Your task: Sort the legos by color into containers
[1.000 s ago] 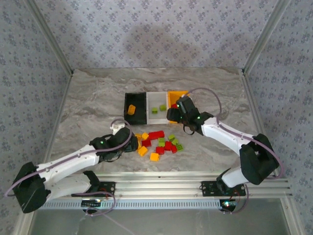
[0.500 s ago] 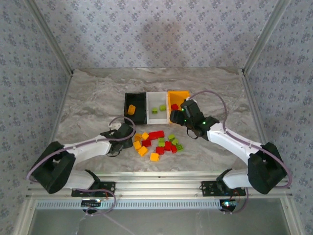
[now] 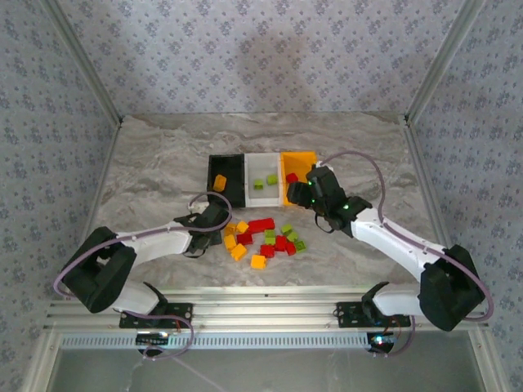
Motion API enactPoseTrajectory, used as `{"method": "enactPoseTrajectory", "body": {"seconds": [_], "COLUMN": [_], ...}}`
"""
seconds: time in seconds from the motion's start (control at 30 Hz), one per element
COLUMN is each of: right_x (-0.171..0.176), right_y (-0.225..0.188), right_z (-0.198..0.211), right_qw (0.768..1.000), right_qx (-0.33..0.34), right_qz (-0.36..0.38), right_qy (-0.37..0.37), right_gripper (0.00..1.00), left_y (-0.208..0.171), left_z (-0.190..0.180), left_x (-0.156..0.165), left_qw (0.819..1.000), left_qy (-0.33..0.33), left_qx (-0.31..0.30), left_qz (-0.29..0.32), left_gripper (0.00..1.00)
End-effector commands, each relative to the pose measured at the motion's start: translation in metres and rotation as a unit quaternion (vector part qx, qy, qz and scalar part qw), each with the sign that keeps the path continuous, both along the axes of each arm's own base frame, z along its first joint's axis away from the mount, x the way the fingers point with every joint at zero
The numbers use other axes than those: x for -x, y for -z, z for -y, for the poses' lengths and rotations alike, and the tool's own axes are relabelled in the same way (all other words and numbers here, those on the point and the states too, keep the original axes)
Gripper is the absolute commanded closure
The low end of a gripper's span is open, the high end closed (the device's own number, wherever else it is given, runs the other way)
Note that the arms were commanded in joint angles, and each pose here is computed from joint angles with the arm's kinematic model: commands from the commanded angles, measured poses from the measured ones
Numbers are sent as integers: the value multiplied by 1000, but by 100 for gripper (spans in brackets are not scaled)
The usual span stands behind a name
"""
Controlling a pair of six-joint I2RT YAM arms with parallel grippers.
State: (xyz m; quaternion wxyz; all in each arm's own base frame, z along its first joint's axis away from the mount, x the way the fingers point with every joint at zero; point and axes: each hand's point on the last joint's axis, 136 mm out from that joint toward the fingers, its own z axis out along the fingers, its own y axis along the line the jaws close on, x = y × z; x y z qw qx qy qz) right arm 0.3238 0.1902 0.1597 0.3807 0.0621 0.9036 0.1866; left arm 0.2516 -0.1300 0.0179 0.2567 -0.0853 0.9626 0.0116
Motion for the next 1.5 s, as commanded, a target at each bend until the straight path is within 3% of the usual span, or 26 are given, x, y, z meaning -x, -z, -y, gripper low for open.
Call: {"method": "enactPoseTrajectory", "body": {"seconds": [0.0, 0.23, 0.43, 0.53, 0.67, 0.87, 1.03, 1.1, 1.2, 1.33, 1.47], "right_x": [3, 5, 11, 15, 22, 36, 45, 49, 55, 64, 76], "right_y": [-2, -3, -1, 5, 18, 31, 34, 33, 36, 47, 60], "right_z": [11, 17, 23, 26, 32, 40, 47, 47, 44, 38, 24], "right_qw": [1000, 1000, 999, 999, 999, 998, 998, 998, 998, 997, 996], "right_qx": [-1, -3, -8, -7, -4, 0, 0, -3, -7, -10, -1], "right_qz": [2, 3, 3, -2, -17, -36, -42, -44, -54, -73, -91], "right_qy": [21, 28, 33, 34, 41, 46, 51, 46, 34, 12, -27], "right_gripper": [30, 30, 30, 30, 30, 30, 30, 28, 24, 23, 23], "left_y": [17, -10, -82, -117, -137, -142, -129, -120, -123, -153, -191], "left_z": [-7, -4, 29, 58, 106, 164, 187, 191, 198, 207, 209], "left_x": [16, 24, 9, -13, -50, -105, -137, -146, -154, -150, -125], "left_qw": [999, 1000, 995, 989, 984, 981, 982, 983, 983, 978, 967], "left_qy": [3, 16, 59, 81, 116, 156, 162, 160, 161, 172, 193], "left_qx": [-6, 2, 51, 78, 85, 57, 37, 32, 38, 70, 103], "left_qz": [-31, -11, 57, 93, 104, 104, 92, 79, 78, 99, 130], "left_gripper": [59, 67, 69, 68, 68, 68, 66, 59, 37, 18, 1]}}
